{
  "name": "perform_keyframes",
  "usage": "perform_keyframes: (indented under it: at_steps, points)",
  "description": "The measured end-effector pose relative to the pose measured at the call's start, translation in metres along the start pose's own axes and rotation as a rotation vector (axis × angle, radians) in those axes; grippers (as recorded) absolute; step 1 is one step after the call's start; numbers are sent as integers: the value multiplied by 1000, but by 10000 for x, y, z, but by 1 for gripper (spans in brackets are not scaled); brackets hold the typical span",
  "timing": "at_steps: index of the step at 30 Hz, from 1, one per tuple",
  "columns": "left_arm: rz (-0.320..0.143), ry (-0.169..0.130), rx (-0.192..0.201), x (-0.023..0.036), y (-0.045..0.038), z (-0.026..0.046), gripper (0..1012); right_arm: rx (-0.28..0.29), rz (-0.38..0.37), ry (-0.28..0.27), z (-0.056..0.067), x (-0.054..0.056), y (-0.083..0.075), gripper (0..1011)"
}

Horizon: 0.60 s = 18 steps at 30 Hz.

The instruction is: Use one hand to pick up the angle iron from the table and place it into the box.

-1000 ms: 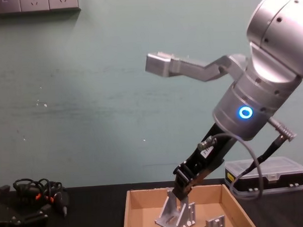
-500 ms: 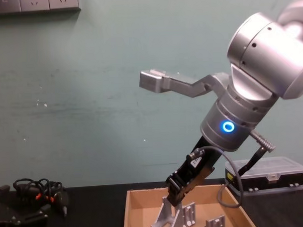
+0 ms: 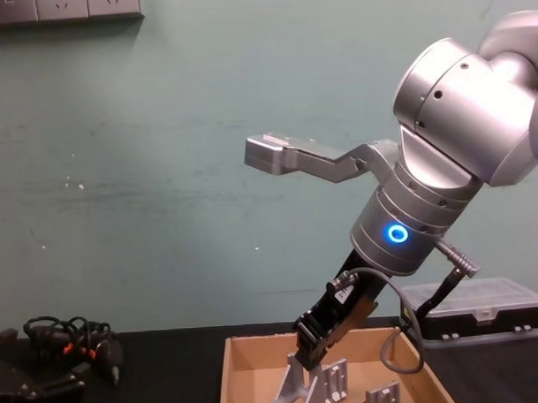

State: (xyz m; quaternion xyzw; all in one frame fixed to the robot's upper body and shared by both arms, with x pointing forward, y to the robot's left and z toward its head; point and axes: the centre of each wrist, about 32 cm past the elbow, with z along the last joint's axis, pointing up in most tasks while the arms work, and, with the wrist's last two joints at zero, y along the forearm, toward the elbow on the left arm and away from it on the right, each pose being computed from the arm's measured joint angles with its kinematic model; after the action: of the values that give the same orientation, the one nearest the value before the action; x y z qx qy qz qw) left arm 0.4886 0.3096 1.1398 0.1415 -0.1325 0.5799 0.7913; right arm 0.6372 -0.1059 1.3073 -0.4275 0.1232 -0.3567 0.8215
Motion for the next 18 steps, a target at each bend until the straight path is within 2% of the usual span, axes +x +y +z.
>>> perform_keyframes:
  at_steps: [2, 7, 8, 11, 15, 16, 18]
  points:
    - [0, 0, 0, 0, 0, 0, 1000, 0, 0, 0, -2, 0, -2, 42]
    - [0, 0, 0, 0, 0, 0, 1000, 0, 1, 0, -5, -2, -6, 142]
    - [0, 0, 0, 0, 0, 0, 1000, 0, 2, 0, -6, -2, -8, 223]
    - [0, 0, 0, 0, 0, 0, 1000, 0, 2, 1, -7, -2, -9, 274]
    - [0, 0, 0, 0, 0, 0, 1000, 1, 4, 0, -6, -3, -13, 438]
    - [0, 0, 0, 0, 0, 0, 1000, 1, 4, 0, -6, -4, -13, 438]
    - [0, 0, 0, 0, 0, 0, 1000, 2, 4, 1, -7, -4, -14, 499]
